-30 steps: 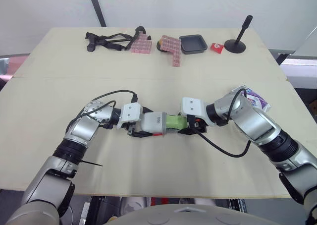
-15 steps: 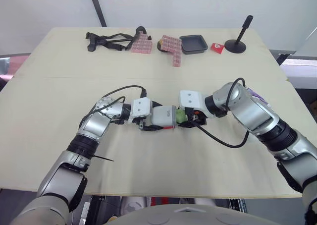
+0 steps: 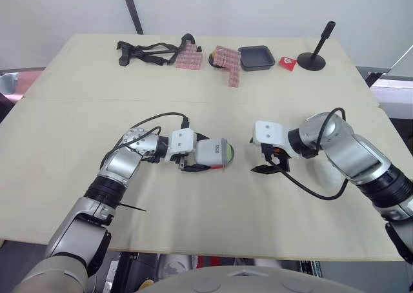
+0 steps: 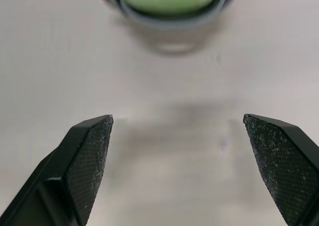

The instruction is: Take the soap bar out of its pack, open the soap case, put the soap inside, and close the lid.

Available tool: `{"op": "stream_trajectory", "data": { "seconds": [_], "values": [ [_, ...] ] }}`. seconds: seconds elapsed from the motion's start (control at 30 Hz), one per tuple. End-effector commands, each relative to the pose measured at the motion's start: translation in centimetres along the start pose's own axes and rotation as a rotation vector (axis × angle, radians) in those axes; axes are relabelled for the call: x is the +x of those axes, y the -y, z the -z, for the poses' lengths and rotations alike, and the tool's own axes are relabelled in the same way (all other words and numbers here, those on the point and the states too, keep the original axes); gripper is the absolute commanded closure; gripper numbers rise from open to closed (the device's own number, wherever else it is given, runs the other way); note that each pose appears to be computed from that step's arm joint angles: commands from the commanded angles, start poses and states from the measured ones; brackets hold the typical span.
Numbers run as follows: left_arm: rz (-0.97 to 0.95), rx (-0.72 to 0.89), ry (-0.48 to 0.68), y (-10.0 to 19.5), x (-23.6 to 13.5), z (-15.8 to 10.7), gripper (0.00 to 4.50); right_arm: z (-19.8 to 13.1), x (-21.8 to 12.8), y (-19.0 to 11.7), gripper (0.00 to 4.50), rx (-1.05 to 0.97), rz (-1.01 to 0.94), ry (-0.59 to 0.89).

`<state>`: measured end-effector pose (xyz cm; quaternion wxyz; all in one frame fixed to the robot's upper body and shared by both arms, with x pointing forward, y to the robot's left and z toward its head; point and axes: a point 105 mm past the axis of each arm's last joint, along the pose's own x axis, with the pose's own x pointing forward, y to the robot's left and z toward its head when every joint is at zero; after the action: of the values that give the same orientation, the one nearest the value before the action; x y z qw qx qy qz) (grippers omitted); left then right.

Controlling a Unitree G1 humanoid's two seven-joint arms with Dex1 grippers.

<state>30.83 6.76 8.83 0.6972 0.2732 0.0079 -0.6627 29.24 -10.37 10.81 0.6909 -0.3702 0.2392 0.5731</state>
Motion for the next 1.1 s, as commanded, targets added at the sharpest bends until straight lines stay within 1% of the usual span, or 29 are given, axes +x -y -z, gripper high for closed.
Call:
{"op": "stream_trajectory", "data": {
  "seconds": [0.03, 0.13, 0.3, 0.37, 0.4, 0.47, 0.63, 0.77, 1.1],
  "values": [
    [-0.024, 0.046, 0.033, -0.9, -0.6, -1.3, 1.04, 0.1, -0.2, 0.9, 0.26, 0.007, 0.062, -0.016],
    [-0.025, 0.048, 0.039, -0.9, -0.8, -1.6, 1.04, -0.3, 0.1, 0.9, 1.13, 0.031, 0.068, 0.008],
    [-0.027, 0.049, 0.06, -1.1, -0.9, -2.3, 1.04, -0.5, 0.3, 0.7, 2.86, 0.051, 0.059, 0.013],
    [-0.027, 0.05, 0.061, -1.1, -0.8, -2.4, 1.04, -0.8, 0.3, 0.6, 3.42, 0.046, 0.049, 0.02],
    [-0.028, 0.05, 0.061, -1.1, -0.8, -2.4, 1.04, -1.0, 0.2, 0.6, 3.85, 0.045, 0.047, 0.023],
    [-0.028, 0.049, 0.057, -1.1, -0.8, -2.3, 1.04, -1.6, 0.0, 0.5, 4.46, 0.036, 0.038, 0.045],
    [-0.029, 0.052, 0.053, -1.2, -0.3, -2.3, 1.04, -3.7, -0.2, 1.5, 4.46, 0.012, 0.072, 0.077],
    [-0.03, 0.052, 0.059, -1.2, 0.1, -2.4, 1.04, -4.3, -0.1, 1.5, 4.46, -0.014, 0.065, 0.067],
    [-0.028, 0.045, 0.07, -1.2, 0.7, -2.4, 1.04, -5.7, 0.7, -0.5, 4.46, -0.104, -0.031, 0.083]
  ]
}}
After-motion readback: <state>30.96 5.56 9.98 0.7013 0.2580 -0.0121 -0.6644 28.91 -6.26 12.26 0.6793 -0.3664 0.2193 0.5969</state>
